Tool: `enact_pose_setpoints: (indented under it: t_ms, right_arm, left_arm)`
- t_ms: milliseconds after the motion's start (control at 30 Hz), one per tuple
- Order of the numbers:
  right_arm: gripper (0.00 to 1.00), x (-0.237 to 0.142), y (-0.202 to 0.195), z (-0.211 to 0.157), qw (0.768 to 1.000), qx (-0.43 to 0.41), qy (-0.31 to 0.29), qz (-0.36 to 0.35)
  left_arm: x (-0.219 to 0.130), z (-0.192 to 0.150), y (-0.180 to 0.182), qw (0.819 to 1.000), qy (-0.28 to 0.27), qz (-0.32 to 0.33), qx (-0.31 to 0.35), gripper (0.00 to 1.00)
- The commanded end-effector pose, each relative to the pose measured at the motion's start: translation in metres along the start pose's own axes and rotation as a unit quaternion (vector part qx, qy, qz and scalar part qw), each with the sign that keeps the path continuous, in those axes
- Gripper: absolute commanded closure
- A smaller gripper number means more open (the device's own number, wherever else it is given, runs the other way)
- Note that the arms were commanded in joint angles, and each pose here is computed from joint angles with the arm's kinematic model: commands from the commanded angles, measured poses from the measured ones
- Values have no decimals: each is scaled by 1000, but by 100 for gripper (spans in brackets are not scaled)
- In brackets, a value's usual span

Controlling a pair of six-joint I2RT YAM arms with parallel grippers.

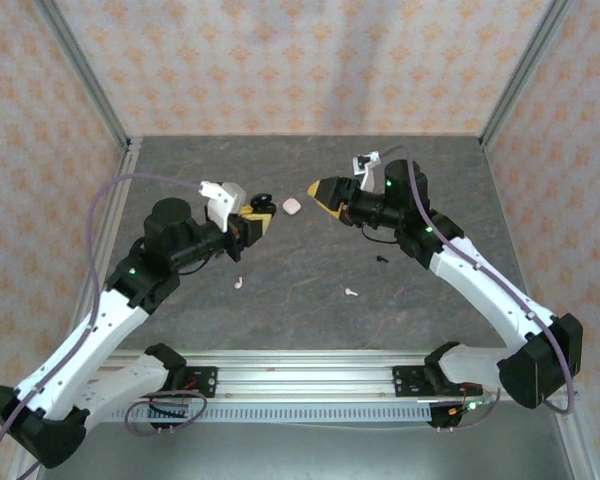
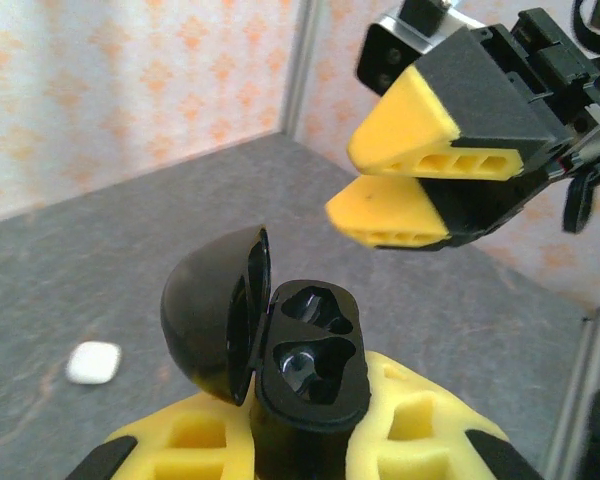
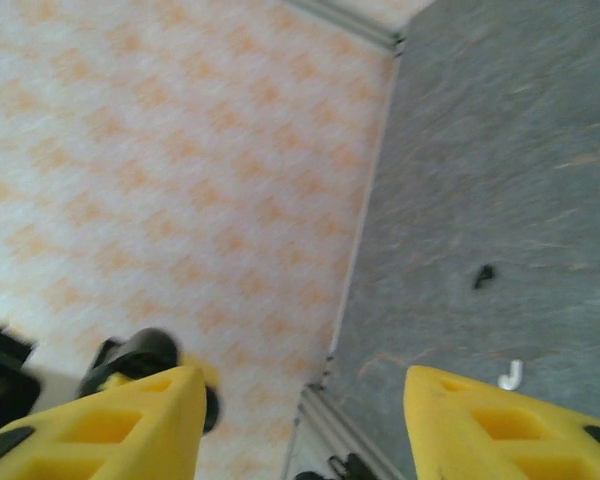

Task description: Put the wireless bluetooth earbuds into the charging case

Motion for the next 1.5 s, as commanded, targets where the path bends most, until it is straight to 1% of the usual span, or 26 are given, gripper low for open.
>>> enact_pose_setpoints:
  t_ms: [0,167,333,533,700,800,1000,1167,1333,1467]
  right_arm:
    - [50,7,-22,4,994,20,-23,-104]
    - [53,52,-34,-6,982,7,22,-187]
    - [56,113,-44,-27,967,-1,81,-242]
    - [60,181,-71,-62,946,18,112,-302]
    - [60,235,-87,-97,935,11,137,-328]
    - [61,260,-92,-113,929,5,150,-338]
    - [64,291,-100,-128,921,-21,151,-359]
    - [64,303,-105,-128,917,-43,134,-373]
    - [58,311,-111,-127,912,-64,114,-389]
    - [55,321,-115,-130,911,-72,108,-391]
  left_arm:
    - [-23,-4,7,997,27,72,31,100]
    - [-49,-11,7,993,27,113,35,100]
    - [-70,-22,7,988,27,148,35,100]
    - [-85,-33,3,988,14,152,29,100]
    - [-97,-41,0,988,11,155,17,100]
    - [-101,-47,-2,989,9,150,6,100]
    - [-112,-52,-4,987,3,159,-9,100]
    - [-114,-56,-4,987,-2,163,-1,100]
    - [-112,-56,-4,987,-4,159,0,100]
    - [-113,-55,-3,987,-2,161,12,100]
Point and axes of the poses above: each hand's point on the last joint's axis, 136 mm out from that joint toward the fingers, its own x axis out along the fingers, its own y axis along the line the jaws close on, z = x × y, the point moved 8 cm from there along -x, back along the fingers, and after that the axes turned 3 degrees about x, right-handed, at the moved point
